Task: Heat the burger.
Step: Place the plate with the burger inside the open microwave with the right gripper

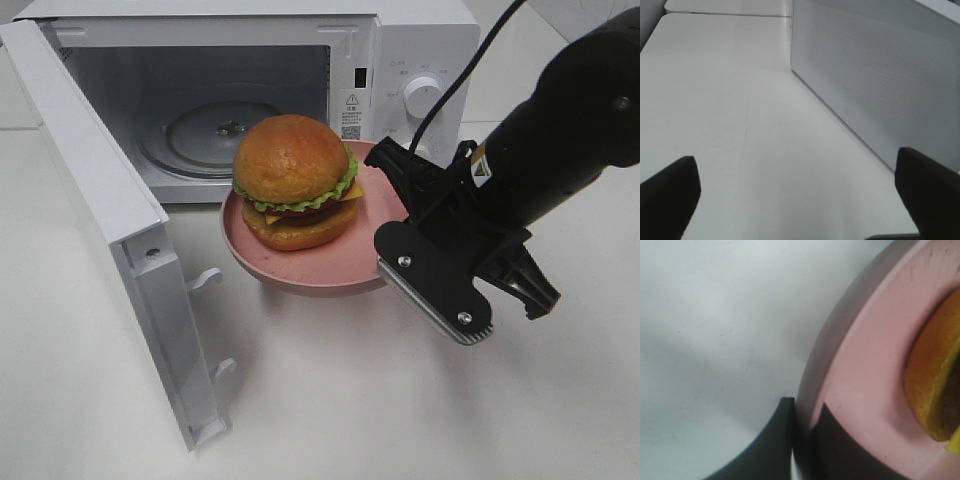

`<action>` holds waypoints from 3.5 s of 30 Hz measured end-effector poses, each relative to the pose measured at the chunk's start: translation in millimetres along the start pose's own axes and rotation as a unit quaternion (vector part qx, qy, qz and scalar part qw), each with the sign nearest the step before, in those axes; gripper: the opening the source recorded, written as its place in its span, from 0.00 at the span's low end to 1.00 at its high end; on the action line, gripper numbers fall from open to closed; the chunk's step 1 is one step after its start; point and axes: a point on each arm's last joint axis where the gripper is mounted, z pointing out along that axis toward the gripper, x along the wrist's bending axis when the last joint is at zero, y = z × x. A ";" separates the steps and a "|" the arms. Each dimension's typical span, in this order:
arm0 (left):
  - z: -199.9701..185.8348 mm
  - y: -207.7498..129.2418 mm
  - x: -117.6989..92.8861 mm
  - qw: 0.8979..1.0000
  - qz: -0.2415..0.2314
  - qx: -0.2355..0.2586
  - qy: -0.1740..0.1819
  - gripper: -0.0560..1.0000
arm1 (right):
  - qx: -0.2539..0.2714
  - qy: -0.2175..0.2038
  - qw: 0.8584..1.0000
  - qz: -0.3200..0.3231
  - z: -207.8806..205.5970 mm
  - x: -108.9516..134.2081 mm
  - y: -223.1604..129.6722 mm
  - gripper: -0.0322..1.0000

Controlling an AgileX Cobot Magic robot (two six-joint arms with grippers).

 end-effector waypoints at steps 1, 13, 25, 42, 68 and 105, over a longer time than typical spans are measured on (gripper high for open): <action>0.0 0.0 0.0 1.000 0.000 0.000 0.000 0.98 | -0.001 0.000 1.000 0.001 4.2 -6.2 -0.6 0.08; 0.0 0.0 0.0 1.000 0.000 0.000 0.000 0.98 | -0.006 -0.008 1.000 0.011 20.7 -37.9 -3.5 0.08; 0.0 0.0 0.0 1.000 0.000 0.000 0.000 0.98 | -0.016 0.013 1.000 0.020 43.8 -62.5 -4.4 0.08; 0.0 0.0 0.0 1.000 0.000 0.000 0.000 0.98 | -0.018 -0.011 0.998 0.056 71.5 -114.9 -6.2 0.08; 0.0 0.0 0.0 1.000 0.000 0.000 0.000 0.98 | 0.018 -0.038 0.992 0.115 126.7 -168.4 -21.6 0.08; 0.0 0.0 0.0 1.000 0.000 0.000 0.000 0.98 | 0.018 -0.102 0.973 0.208 148.1 -201.5 -29.5 0.62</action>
